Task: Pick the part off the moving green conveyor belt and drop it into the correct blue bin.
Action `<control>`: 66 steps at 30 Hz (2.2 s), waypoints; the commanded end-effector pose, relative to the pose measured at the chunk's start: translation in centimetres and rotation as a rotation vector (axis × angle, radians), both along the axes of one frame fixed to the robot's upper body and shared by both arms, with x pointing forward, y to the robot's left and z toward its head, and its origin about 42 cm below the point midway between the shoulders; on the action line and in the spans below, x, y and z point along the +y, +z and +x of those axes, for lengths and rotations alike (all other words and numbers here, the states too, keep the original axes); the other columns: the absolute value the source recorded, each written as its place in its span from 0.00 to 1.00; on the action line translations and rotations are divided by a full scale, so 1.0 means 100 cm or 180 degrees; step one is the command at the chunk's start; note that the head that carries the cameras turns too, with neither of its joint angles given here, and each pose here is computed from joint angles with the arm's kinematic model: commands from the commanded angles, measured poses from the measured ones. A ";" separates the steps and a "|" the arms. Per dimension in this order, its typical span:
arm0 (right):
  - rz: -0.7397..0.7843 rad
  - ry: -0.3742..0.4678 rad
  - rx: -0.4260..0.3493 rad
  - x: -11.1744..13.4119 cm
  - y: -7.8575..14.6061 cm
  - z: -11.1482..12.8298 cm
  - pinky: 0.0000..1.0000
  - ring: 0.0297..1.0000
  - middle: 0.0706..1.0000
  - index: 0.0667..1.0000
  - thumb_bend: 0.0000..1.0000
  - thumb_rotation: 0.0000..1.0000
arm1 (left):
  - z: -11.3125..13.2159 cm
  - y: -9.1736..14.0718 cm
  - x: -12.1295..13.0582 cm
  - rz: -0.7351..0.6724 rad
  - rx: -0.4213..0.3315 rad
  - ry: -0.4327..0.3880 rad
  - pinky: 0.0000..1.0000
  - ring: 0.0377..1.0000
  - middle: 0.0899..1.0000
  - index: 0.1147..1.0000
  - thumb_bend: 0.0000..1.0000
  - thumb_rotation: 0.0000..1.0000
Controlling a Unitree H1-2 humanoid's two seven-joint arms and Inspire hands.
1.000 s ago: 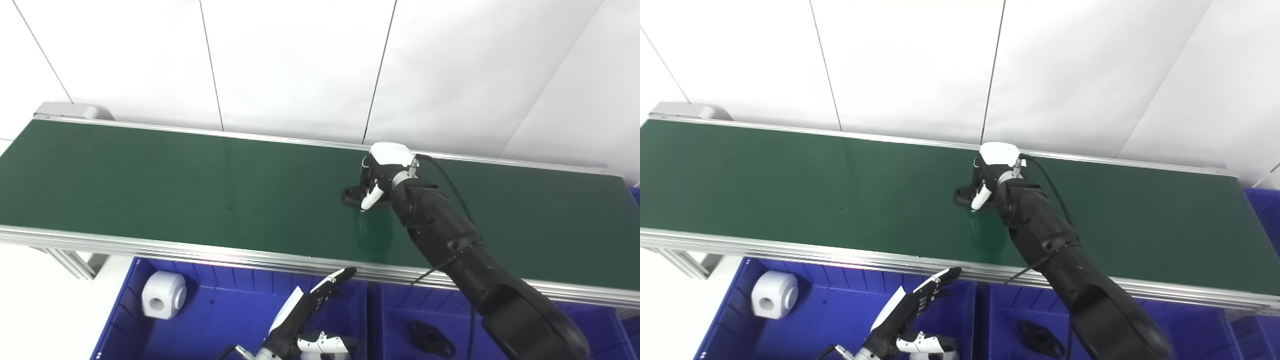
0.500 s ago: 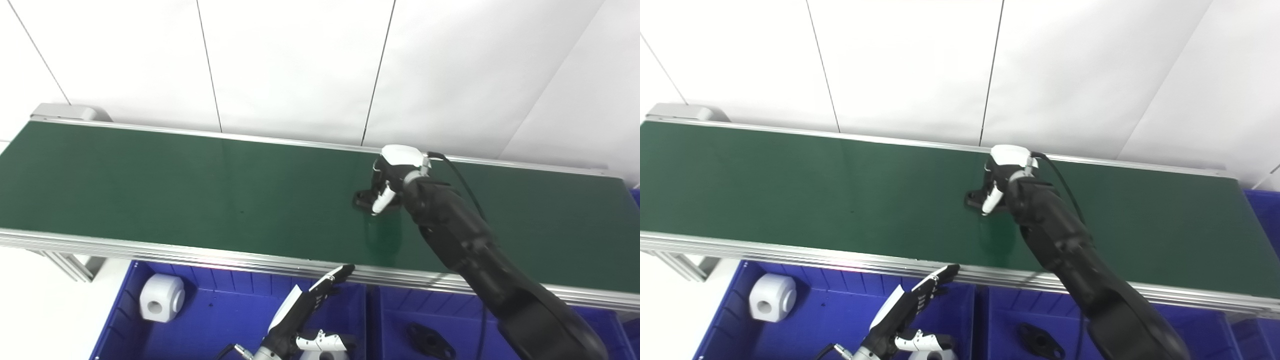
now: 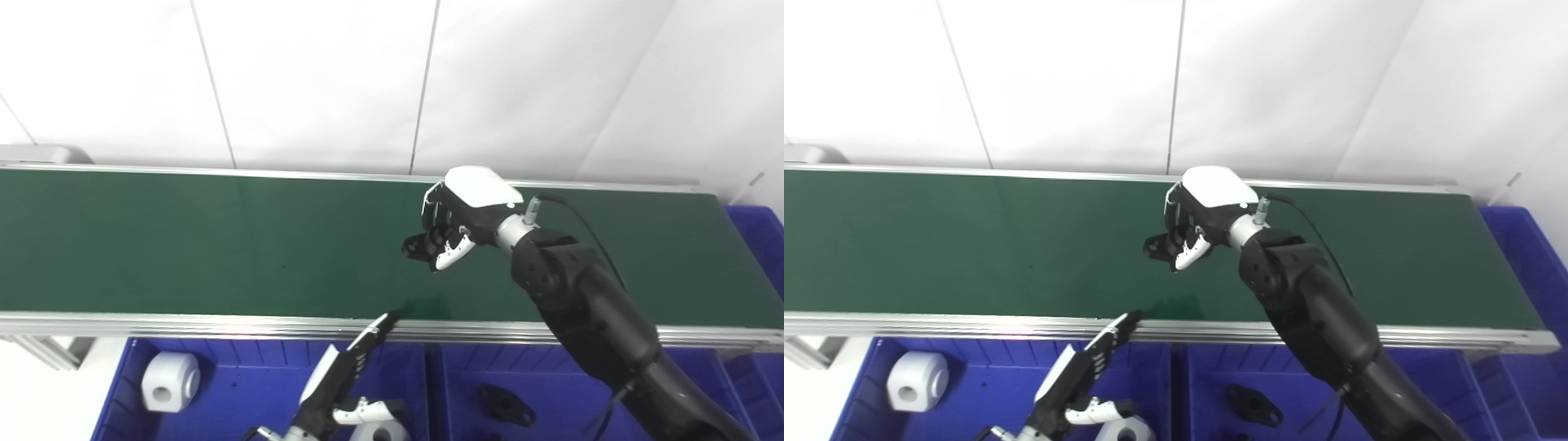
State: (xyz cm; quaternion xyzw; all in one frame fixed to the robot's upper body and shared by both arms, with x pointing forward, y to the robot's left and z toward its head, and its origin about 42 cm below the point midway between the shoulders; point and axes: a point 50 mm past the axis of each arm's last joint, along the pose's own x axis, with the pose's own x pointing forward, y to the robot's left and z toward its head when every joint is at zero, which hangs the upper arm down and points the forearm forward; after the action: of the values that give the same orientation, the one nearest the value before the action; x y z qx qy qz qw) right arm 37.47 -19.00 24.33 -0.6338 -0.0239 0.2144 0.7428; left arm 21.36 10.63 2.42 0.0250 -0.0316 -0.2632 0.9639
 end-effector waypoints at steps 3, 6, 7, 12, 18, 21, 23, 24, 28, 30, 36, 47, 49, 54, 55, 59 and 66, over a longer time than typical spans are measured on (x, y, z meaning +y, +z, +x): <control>0.0017 0.0015 -0.0099 -0.015 0.012 -0.025 0.30 0.38 0.41 0.49 0.52 0.00 | 0.003 0.015 0.012 -0.0081 -0.0258 -0.0006 0.99 0.97 0.96 0.92 0.90 0.61; 0.0014 -0.0013 -0.0049 -0.025 0.010 -0.045 0.28 0.36 0.41 0.50 0.52 0.00 | 0.003 0.018 0.022 -0.0136 -0.0267 0.0022 0.96 0.94 0.92 0.91 0.90 0.61; 0.0006 -0.0025 -0.0035 -0.026 0.010 -0.049 0.28 0.36 0.41 0.50 0.51 0.00 | 0.003 0.019 0.025 -0.0155 -0.0267 0.0028 0.96 0.94 0.91 0.91 0.91 0.60; -0.0066 -0.0118 0.0053 -0.039 0.006 -0.074 0.27 0.36 0.43 0.50 0.51 0.00 | 0.006 0.025 0.043 -0.0208 -0.0252 0.0035 0.96 0.94 0.90 0.91 0.90 0.58; -0.0198 -0.0237 0.0327 -0.052 -0.007 -0.095 0.27 0.37 0.43 0.49 0.52 0.00 | 0.014 0.032 0.061 -0.0241 -0.0278 0.0025 0.95 0.92 0.88 0.91 0.89 0.57; -0.0302 -0.0330 0.0447 -0.058 -0.024 -0.102 0.26 0.37 0.41 0.50 0.51 0.00 | 0.016 0.035 0.067 -0.0236 -0.0287 0.0024 0.95 0.92 0.87 0.91 0.88 0.55; -0.0319 -0.0428 0.0546 -0.064 -0.037 -0.108 0.27 0.38 0.43 0.49 0.51 0.00 | 0.017 0.037 0.070 -0.0213 -0.0311 0.0023 0.95 0.93 0.87 0.90 0.89 0.56; -0.0322 -0.0478 0.0582 -0.067 -0.043 -0.110 0.29 0.38 0.43 0.49 0.51 0.00 | 0.017 0.038 0.071 -0.0217 -0.0312 0.0020 0.95 0.93 0.87 0.90 0.88 0.56; -0.0375 -0.0698 0.0651 -0.080 -0.064 -0.114 0.32 0.38 0.44 0.50 0.51 0.00 | 0.018 0.044 0.074 -0.0237 -0.0290 0.0038 0.94 0.92 0.87 0.91 0.88 0.55; -0.0441 -0.0749 0.0554 -0.086 -0.074 -0.116 0.30 0.36 0.43 0.51 0.51 0.00 | 0.019 0.046 0.075 -0.0209 -0.0305 0.0047 0.92 0.92 0.88 0.91 0.89 0.57; -0.0528 -0.0792 0.0275 -0.100 -0.104 -0.120 0.27 0.35 0.43 0.51 0.51 0.00 | 0.021 0.053 0.074 -0.0191 -0.0332 0.0024 0.91 0.92 0.87 0.91 0.89 0.59; -0.0993 -0.1076 0.0713 -0.110 -0.118 -0.118 0.54 0.68 0.78 0.78 0.88 0.68 | 0.021 0.057 0.067 -0.0187 -0.0323 0.0025 0.90 0.91 0.86 0.89 0.91 0.59; -0.1027 -0.1076 0.0792 -0.109 -0.115 -0.117 0.66 0.77 0.86 0.84 0.98 0.86 | 0.021 0.057 0.065 -0.0201 -0.0316 0.0028 0.89 0.91 0.86 0.89 0.92 0.59; -0.1101 -0.1041 0.0898 -0.106 -0.107 -0.115 0.74 0.83 0.88 0.86 1.00 0.92 | 0.021 0.056 0.064 -0.0177 -0.0338 0.0027 0.88 0.91 0.86 0.89 0.92 0.59; -0.1109 -0.1031 0.0905 -0.105 -0.106 -0.114 0.74 0.83 0.88 0.86 1.00 0.92 | 0.021 0.056 0.064 -0.0173 -0.0343 0.0026 0.88 0.90 0.86 0.89 0.92 0.59; -0.1133 -0.0993 0.0927 -0.105 -0.101 -0.113 0.77 0.85 0.88 0.86 1.00 0.92 | 0.021 0.056 0.063 -0.0171 -0.0337 0.0017 0.88 0.91 0.86 0.89 0.92 0.59; -0.0840 -0.0829 0.0637 -0.099 -0.094 -0.115 0.64 0.76 0.81 0.81 1.00 0.90 | 0.019 0.053 0.061 -0.0203 -0.0291 -0.0002 0.91 0.91 0.87 0.89 0.91 0.58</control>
State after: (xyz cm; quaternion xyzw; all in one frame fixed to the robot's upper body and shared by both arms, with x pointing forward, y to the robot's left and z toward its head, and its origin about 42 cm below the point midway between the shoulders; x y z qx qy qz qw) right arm 25.46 -29.20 12.99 -0.6943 0.2196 0.2055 0.6538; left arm 22.88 17.25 6.73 0.0145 -0.0580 -0.2579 0.9643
